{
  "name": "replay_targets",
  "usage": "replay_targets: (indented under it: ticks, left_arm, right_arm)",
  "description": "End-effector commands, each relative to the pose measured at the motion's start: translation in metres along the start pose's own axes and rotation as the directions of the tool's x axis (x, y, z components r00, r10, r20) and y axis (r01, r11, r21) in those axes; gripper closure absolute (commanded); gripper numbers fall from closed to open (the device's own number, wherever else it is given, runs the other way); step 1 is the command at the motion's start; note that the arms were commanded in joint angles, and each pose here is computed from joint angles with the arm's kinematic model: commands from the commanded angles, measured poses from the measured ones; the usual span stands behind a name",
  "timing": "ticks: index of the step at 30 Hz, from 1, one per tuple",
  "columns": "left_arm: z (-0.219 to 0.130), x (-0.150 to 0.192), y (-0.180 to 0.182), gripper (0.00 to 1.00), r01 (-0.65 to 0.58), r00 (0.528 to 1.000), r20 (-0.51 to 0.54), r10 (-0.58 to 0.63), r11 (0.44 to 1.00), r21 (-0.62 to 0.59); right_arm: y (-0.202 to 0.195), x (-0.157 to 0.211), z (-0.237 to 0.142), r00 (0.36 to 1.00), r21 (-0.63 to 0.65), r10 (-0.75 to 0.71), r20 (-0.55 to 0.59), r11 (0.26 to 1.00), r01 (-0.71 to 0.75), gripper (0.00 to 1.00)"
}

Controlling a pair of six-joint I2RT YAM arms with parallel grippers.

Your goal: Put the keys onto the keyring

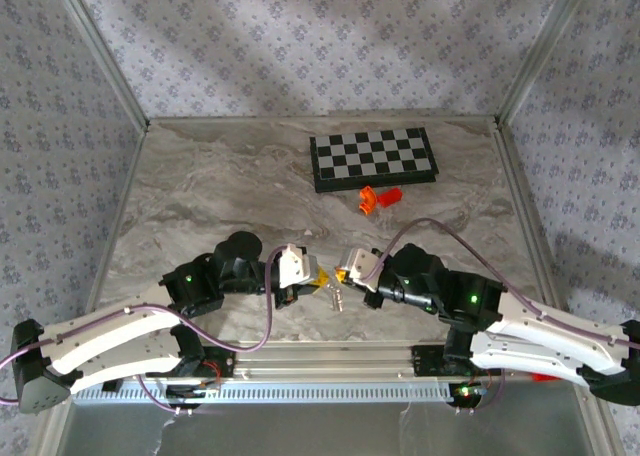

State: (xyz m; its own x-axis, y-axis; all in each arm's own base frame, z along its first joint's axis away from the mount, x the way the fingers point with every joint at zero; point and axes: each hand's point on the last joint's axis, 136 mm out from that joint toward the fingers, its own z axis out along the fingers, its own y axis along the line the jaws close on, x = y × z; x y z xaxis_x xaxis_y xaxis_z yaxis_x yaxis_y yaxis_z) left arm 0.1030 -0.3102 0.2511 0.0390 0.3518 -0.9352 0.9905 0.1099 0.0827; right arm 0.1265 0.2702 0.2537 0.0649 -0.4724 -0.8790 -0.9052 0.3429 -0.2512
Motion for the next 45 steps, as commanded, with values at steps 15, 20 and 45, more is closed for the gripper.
replay_targets:
  ticks: [15,20,45]
  left_arm:
    - [-0.002,-0.006,0.0,1.0,-0.022,1.0,0.013,0.022,1.0,-0.007]
    - [-0.001,0.004,0.01,1.0,-0.004,1.0,-0.009,0.003,0.998,-0.068]
    - [-0.033,0.046,0.043,0.01,0.213,0.977,0.106,-0.188,0.912,-0.35]
  right_arm:
    - [-0.011,-0.019,-0.006,1.0,0.05,-0.015,0.023,0.999,0.014,1.0]
    - [-0.018,-0.017,-0.005,1.0,0.081,-0.007,0.0,0.997,0.007,1.0]
    - [-0.094,-0.006,0.042,0.957,0.223,0.247,-0.152,0.952,-0.211,1.0]
